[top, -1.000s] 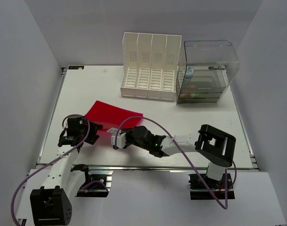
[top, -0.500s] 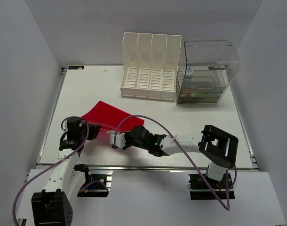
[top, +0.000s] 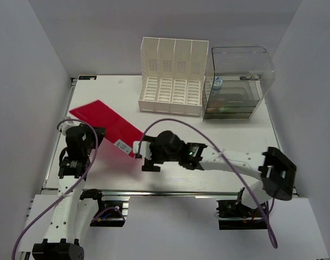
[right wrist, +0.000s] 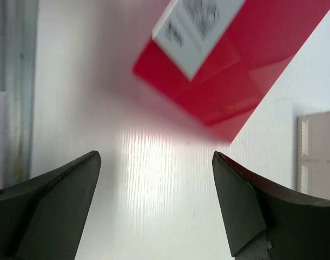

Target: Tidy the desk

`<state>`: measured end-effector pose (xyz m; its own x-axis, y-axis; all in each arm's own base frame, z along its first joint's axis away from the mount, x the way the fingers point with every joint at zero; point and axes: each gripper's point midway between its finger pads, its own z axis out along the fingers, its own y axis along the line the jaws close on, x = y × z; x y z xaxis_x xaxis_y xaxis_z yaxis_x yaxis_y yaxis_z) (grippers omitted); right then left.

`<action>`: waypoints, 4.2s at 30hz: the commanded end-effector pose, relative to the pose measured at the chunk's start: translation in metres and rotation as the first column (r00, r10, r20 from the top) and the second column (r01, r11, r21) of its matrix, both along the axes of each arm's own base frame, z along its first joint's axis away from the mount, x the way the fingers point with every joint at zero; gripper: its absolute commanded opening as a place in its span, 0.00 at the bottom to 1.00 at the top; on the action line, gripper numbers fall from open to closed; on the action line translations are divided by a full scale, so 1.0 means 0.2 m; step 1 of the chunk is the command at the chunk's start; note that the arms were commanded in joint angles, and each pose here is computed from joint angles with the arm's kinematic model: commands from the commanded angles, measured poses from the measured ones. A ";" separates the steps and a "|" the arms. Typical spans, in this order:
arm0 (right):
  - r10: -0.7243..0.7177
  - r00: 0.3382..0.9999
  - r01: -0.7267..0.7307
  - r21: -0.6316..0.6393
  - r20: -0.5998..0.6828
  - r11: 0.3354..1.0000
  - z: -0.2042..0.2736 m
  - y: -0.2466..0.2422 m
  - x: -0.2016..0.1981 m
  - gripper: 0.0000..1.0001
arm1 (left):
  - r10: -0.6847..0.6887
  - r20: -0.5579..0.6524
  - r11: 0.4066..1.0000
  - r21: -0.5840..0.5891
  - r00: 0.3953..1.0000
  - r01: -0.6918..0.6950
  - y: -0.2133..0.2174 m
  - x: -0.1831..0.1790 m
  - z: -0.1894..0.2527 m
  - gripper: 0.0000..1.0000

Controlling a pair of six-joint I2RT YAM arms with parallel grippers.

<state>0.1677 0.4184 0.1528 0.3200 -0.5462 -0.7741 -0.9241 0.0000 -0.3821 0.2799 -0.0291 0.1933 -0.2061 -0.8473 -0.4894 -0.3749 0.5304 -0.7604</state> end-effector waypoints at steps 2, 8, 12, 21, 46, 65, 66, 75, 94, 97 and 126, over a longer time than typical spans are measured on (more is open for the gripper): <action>0.014 0.983 -0.011 0.022 -0.184 1.000 0.16 -0.20 -0.09 0.89 | -0.099 0.218 0.978 0.202 0.971 0.054 0.02 0.07 0.40 0.00; -0.229 0.963 0.244 0.094 -0.144 0.965 0.37 -0.60 0.14 0.46 | -0.426 0.319 0.884 0.346 0.846 0.315 -0.21 0.17 0.67 0.00; -0.378 0.913 0.401 0.175 -0.155 0.899 0.42 -0.85 0.24 0.00 | -0.570 0.384 0.807 0.431 0.727 0.405 -0.33 0.22 0.85 0.00; -0.614 0.762 0.648 0.259 -0.208 0.716 0.36 -1.14 0.48 0.00 | -0.725 0.475 0.678 0.621 0.499 0.393 -0.53 0.31 1.34 0.00; -0.748 0.626 0.775 0.281 -0.219 0.566 0.25 -1.44 0.63 0.00 | -0.614 0.646 0.683 0.723 0.454 -0.103 -0.76 0.74 1.53 0.00; -0.762 0.612 0.785 0.281 -0.214 0.551 0.24 -1.50 0.64 0.00 | -0.573 0.803 0.764 0.595 0.162 -0.249 -0.88 0.78 1.42 0.00; -0.759 0.615 0.783 0.282 -0.214 0.555 0.24 -1.49 0.63 0.00 | -0.571 0.805 0.765 0.592 0.159 -0.254 -0.89 0.81 1.40 0.00; -0.753 0.623 0.777 0.281 -0.213 0.563 0.24 -1.49 0.63 0.00 | -0.556 0.801 0.735 0.599 0.222 -0.318 -0.88 0.91 1.27 0.00; -0.743 0.632 0.774 0.238 -0.222 0.587 0.18 -1.47 0.65 0.00 | -0.523 0.830 0.769 0.558 0.193 -0.311 -0.98 1.12 1.02 0.00; -0.743 0.632 0.774 0.234 -0.221 0.589 0.17 -1.47 0.65 0.00 | -0.516 0.836 0.772 0.548 0.184 -0.323 -0.99 1.15 1.02 0.00; -0.742 0.633 0.774 0.202 -0.221 0.600 0.13 -1.46 0.66 0.00 | -0.481 0.877 0.820 0.450 0.001 -0.354 -1.04 1.12 0.98 0.00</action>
